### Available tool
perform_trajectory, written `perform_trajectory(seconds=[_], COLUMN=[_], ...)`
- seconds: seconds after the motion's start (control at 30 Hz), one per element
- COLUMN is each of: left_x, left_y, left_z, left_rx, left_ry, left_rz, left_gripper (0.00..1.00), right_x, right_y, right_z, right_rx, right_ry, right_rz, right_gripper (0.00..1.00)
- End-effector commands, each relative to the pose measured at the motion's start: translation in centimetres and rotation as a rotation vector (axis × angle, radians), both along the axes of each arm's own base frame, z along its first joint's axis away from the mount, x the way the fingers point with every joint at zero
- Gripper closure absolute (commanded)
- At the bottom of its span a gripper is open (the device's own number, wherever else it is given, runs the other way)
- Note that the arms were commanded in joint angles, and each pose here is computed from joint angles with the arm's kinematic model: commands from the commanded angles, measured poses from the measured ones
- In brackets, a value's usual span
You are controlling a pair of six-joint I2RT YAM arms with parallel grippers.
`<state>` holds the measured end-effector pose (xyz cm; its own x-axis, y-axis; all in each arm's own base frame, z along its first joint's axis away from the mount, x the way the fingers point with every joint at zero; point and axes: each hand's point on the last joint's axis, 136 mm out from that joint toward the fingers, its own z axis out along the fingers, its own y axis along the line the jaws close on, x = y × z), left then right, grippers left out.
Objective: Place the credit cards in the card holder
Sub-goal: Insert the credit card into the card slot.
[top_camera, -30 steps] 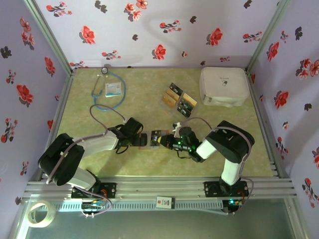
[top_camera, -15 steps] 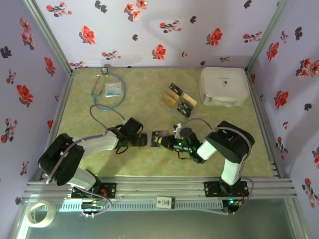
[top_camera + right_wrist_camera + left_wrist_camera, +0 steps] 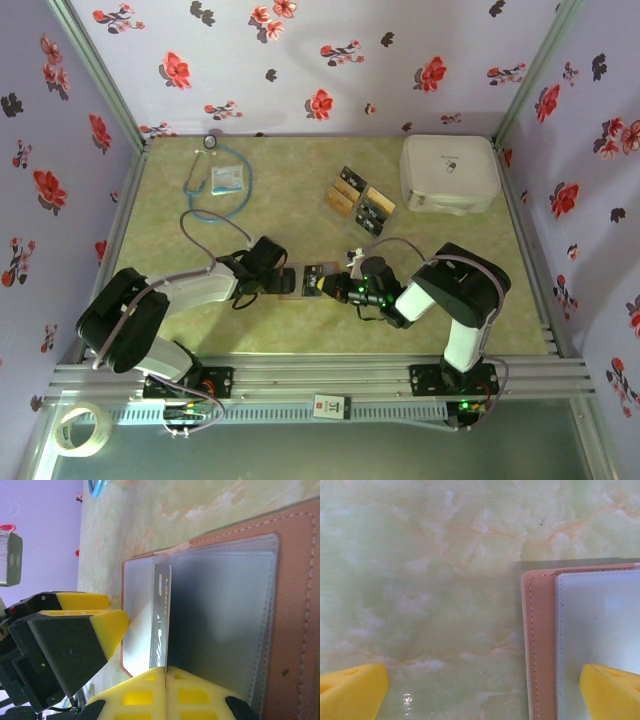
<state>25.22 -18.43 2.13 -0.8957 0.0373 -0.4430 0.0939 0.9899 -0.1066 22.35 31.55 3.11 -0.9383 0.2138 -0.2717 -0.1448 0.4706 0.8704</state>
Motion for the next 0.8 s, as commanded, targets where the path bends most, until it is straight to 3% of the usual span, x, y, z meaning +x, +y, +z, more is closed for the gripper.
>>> perform_trajectory(seconds=[0.0,0.57,0.67,0.77], left_x=[-1.87,-1.90,-1.89,-1.89], left_y=[2.02,1.96,1.96,1.97], left_z=[-1.87,-1.96,-1.95,-1.90], left_rx=[0.075,0.070,0.069,0.068], left_ry=[0.071,0.072,0.071,0.070], left_rz=[0.027,0.027,0.027,0.028], left_gripper=[0.00,0.00,0.00,0.00], right_x=[-1.58,-1.41,-1.33,-1.25], right_y=[-0.63,0.14,0.18,0.27], right_z=[-2.64,-3.47,-3.29,-2.89], right_rx=[-0.075,-0.098,-0.108,-0.130], right_ry=[0.081,0.115,0.111,0.108], right_rz=[0.029,0.054,0.061,0.073], right_gripper=[1.00,1.00,0.91,0.76])
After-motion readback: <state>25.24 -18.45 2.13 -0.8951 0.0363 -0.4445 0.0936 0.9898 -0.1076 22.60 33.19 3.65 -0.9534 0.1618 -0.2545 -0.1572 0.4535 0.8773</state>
